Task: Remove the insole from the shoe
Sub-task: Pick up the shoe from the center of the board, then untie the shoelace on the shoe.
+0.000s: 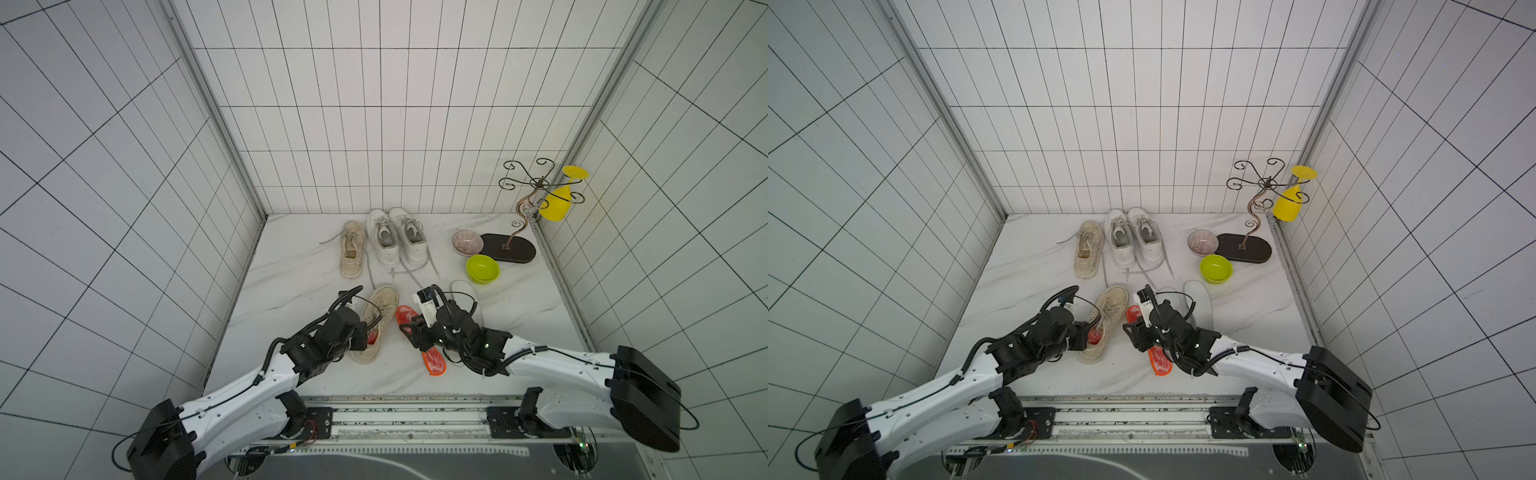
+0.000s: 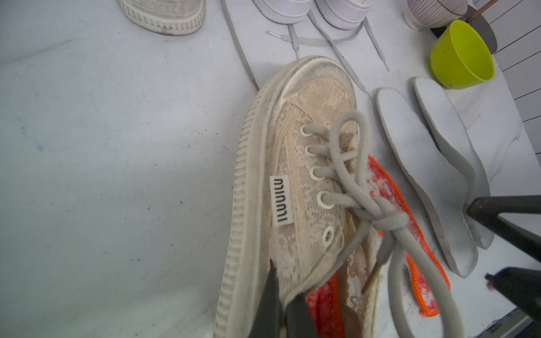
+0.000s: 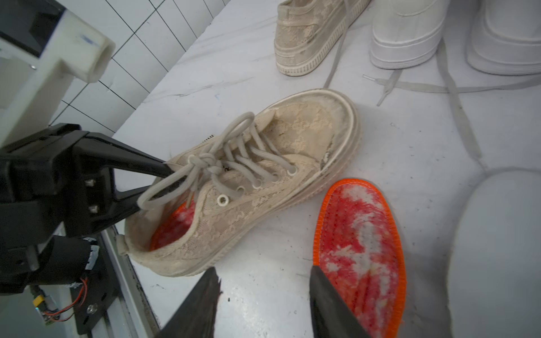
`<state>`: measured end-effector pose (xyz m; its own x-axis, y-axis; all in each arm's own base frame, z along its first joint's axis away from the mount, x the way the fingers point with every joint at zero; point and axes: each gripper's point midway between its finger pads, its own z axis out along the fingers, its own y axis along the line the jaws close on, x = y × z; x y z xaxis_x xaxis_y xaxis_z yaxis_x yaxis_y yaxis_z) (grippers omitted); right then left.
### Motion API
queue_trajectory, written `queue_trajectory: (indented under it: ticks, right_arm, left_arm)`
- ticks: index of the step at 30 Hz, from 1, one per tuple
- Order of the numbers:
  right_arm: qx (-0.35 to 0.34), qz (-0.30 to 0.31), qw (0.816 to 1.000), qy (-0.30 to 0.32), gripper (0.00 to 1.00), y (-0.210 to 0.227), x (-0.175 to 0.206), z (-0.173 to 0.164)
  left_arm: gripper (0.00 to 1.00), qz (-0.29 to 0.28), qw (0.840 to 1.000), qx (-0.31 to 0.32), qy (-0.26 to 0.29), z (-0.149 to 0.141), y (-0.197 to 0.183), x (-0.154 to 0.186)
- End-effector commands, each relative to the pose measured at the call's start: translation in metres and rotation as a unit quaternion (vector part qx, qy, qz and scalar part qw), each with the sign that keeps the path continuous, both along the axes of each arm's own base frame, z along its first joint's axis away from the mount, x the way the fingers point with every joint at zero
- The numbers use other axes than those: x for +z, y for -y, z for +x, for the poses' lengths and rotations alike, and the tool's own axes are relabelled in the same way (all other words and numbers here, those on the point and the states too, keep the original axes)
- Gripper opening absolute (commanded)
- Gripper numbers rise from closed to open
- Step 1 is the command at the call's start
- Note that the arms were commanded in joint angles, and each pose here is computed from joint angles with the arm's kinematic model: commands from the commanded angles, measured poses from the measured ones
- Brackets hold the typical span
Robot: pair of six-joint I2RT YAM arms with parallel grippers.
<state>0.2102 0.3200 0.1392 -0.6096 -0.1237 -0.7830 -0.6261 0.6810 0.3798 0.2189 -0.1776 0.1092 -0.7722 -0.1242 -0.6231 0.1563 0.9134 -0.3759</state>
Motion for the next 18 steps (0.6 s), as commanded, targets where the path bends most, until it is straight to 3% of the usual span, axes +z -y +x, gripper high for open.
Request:
queue_trajectory:
  ticks: [1, 11, 18]
  right_arm:
    - [0.043, 0.057, 0.997, 0.032, 0.43, -0.037, 0.051, 0.001]
    - [0.063, 0.042, 0.997, 0.025, 0.24, -0.067, 0.042, 0.003]
    - [0.082, 0.041, 0.995, 0.031, 0.23, -0.084, 0.046, 0.006]
  left_arm:
    - [0.00, -0.055, 0.996, 0.029, 0.058, 0.017, 0.008, 0.036]
    - [0.00, -0.067, 0.996, 0.031, 0.052, 0.019, 0.015, 0.034]
    - [0.00, -0.067, 0.996, 0.031, 0.049, 0.018, 0.015, 0.032]
